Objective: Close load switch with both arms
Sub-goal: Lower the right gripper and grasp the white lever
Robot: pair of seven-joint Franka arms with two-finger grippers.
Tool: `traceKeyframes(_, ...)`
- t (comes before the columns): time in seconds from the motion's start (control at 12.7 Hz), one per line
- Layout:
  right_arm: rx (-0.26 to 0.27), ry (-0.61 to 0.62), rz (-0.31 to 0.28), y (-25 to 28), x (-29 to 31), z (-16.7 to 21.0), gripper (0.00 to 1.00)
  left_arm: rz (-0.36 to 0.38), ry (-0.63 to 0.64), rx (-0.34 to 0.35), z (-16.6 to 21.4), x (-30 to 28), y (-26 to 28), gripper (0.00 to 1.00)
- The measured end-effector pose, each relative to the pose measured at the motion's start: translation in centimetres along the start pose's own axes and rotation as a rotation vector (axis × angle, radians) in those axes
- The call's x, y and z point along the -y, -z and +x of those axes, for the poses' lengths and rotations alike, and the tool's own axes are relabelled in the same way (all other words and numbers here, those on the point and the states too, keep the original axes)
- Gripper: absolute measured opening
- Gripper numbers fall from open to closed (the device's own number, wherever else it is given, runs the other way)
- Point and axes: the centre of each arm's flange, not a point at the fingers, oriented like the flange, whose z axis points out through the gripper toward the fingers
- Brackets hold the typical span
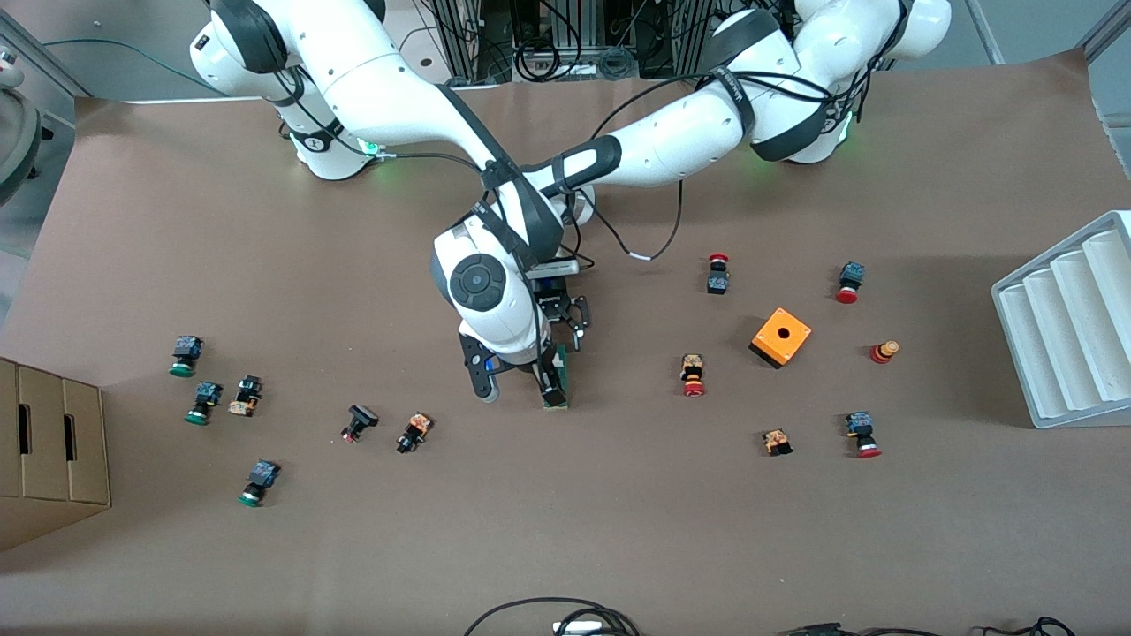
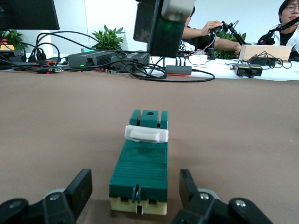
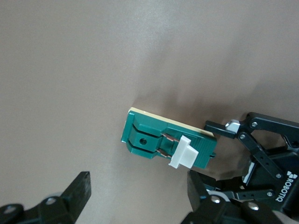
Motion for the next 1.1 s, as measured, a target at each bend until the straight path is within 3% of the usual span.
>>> traceKeyframes(0.24,0.000,-0.001,-0.001,-0.1,0.0,0.0,0.88,0.000,0.001,0.000,0.0,0.0,0.0,0.81)
traceKeyframes(0.39,-0.001,-0.002,-0.003,-0.3,-0.1,0.0,0.86,-0.001,0.001,0.000,0.0,0.0,0.0,0.66)
traceKeyframes(0.55,-0.003,-0.003,-0.006,-0.5,-0.1,0.1,0.85,-0.001,0.002,0.000,0.0,-0.1,0.1,0.64)
traceKeyframes(0.71,-0.008,-0.006,-0.010,-1.0,-0.3,0.3,0.77,-0.001,0.002,0.001,0.0,-0.1,0.1,0.62)
traceKeyframes(1.1,-0.019,-0.006,-0.007,-2.9,-1.4,0.4,0.73,-0.001,0.002,0.000,0.0,-0.1,0.1,0.63)
